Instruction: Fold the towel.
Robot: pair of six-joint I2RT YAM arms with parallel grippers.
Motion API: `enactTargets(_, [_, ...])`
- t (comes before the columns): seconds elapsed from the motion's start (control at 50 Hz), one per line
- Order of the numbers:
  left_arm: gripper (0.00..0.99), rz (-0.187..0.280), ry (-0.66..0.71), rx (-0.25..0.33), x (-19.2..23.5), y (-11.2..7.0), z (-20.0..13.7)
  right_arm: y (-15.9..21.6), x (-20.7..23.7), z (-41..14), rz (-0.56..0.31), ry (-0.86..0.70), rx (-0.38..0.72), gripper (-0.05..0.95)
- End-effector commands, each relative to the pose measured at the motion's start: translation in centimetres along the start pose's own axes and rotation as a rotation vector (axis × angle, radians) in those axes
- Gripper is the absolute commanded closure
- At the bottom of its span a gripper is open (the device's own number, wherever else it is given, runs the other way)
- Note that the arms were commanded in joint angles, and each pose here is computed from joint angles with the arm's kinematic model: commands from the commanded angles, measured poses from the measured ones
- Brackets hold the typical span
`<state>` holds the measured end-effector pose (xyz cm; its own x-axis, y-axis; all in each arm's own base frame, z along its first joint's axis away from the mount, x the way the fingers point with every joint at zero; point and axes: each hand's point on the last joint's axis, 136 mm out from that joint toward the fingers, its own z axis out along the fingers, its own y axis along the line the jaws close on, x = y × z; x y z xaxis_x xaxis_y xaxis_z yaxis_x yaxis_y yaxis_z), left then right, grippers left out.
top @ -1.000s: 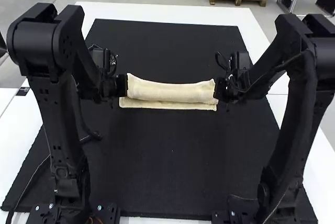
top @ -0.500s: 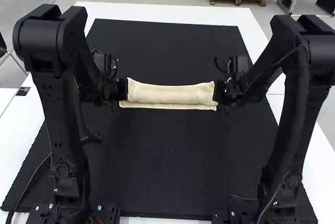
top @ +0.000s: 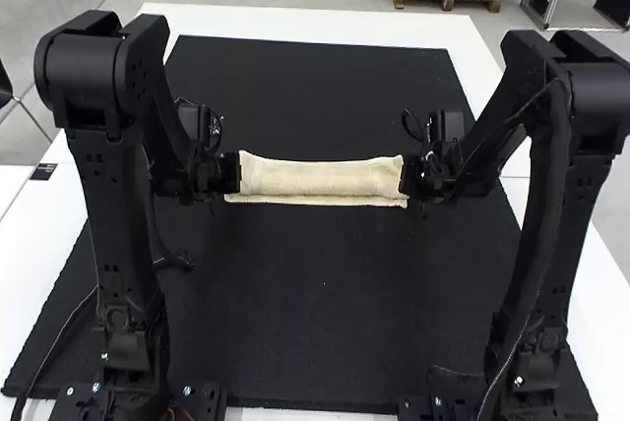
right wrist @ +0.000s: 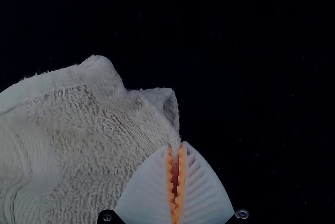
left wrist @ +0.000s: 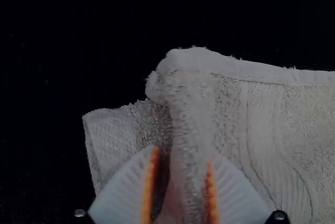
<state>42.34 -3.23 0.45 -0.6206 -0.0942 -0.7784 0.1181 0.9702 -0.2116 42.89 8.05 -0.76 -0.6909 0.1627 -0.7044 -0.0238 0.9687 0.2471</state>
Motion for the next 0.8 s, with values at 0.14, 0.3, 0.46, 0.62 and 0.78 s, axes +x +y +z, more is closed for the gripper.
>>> enactTargets(0.14, [0.256, -0.007, -0.017, -0.059, -0.5, 1.6, -0.1, -0.8, 0.4, 0.1, 0.002, -0.001, 0.041, 0.9])
enactTargets(0.3, [0.139, -0.011, -0.034, -0.063, -1.3, 1.8, -0.1, -0.6, 0.3, 0.1, 0.001, -0.004, 0.039, 0.9])
enactTargets(0.46, [0.064, -0.026, -0.055, -0.087, -2.8, 3.0, -0.6, -0.5, -0.1, 0.1, 0.0, -0.019, 0.033, 0.9])
enactTargets(0.62, [0.052, -0.02, -0.103, -0.092, -5.8, 3.0, -1.7, -0.4, -0.3, 0.1, 0.0, -0.022, 0.033, 0.9])
enactTargets(0.78, [0.052, -0.006, -0.144, -0.095, -8.2, 2.3, -3.1, -0.3, -0.6, 0.1, 0.008, -0.031, 0.029, 0.9])
